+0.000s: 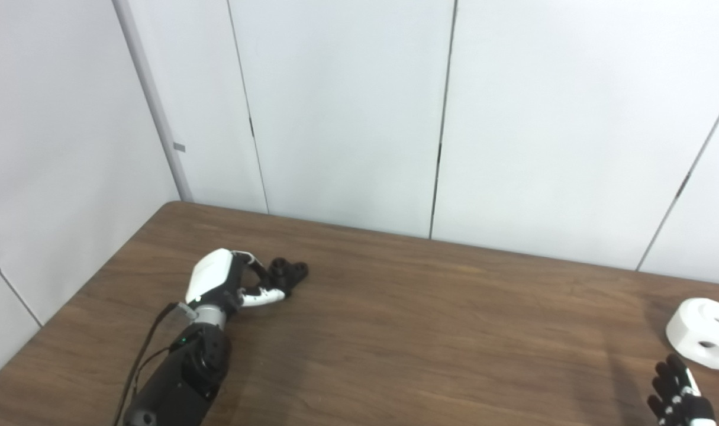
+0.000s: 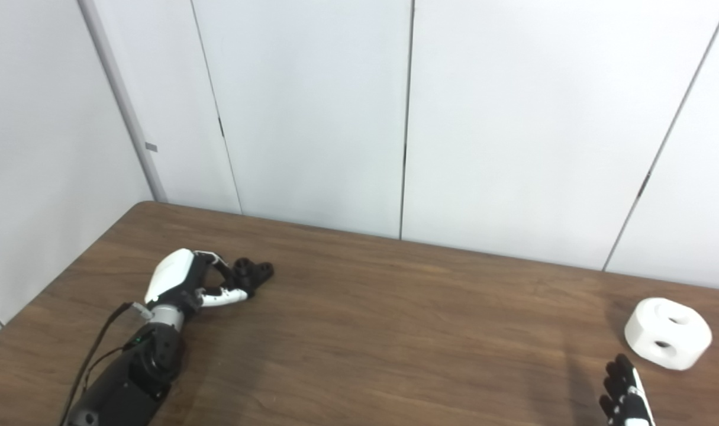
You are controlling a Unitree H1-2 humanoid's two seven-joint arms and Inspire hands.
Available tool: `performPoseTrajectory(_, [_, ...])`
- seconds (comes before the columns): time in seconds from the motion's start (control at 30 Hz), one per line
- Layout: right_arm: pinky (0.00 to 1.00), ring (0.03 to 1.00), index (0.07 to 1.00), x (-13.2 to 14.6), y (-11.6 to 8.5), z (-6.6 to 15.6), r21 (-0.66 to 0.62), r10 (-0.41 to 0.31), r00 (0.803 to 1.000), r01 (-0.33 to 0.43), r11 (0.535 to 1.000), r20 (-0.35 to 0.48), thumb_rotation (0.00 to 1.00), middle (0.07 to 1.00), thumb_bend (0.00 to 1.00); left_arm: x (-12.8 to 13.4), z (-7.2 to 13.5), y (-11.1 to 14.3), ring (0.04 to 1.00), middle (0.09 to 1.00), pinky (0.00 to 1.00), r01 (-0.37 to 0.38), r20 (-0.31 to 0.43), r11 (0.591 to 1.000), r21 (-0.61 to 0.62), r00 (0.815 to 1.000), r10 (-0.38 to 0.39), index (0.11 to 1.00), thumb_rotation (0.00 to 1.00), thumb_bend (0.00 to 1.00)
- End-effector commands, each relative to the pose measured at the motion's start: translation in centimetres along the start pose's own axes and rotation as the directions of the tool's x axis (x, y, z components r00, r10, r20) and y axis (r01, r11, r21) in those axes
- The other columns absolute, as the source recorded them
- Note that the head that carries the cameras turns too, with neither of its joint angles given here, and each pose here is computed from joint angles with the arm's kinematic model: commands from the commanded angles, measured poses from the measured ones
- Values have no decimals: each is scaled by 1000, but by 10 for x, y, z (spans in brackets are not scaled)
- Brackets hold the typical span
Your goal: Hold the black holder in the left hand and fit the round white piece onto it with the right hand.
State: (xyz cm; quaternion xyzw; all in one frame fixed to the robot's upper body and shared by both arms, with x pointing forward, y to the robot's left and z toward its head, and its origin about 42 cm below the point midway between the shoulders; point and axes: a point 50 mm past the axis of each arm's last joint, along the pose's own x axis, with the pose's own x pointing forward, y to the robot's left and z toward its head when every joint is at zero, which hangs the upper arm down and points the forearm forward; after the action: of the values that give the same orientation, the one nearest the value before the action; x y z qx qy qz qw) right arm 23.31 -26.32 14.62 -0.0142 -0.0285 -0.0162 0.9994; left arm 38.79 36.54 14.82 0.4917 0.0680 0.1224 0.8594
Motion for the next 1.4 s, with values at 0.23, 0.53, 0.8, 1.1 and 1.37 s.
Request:
performPoseTrajectory(0.23, [1000,1000,1000,11,5,8,17,-17,996,15,1000,85,984,971,503,-23,44,-6,905,798,1000,88,181,996,22,979,-91,486,45,520])
performPoseTrajectory(0.53, [1000,1000,1000,13,7,3,21,-7,994,5,1000,106,952,961,530,-64,72,-23,895,799,981,172,280,983,66,942,-184,486,48,521])
performPoseTrajectory(0.8, [1000,981,1000,14,14,2,34,-12,994,8,999,108,928,941,571,-94,91,-37,891,793,979,212,406,967,139,879,-251,485,48,521])
performPoseTrajectory(1.1, [1000,953,1000,15,26,6,33,-16,992,12,999,124,921,927,587,-126,106,-53,875,790,946,213,493,947,241,814,-308,486,51,522])
performPoseTrajectory(1.37, [1000,936,1000,19,41,18,12,-35,989,34,999,146,951,916,585,-150,111,-64,863,779,937,197,555,937,288,763,-331,486,50,522])
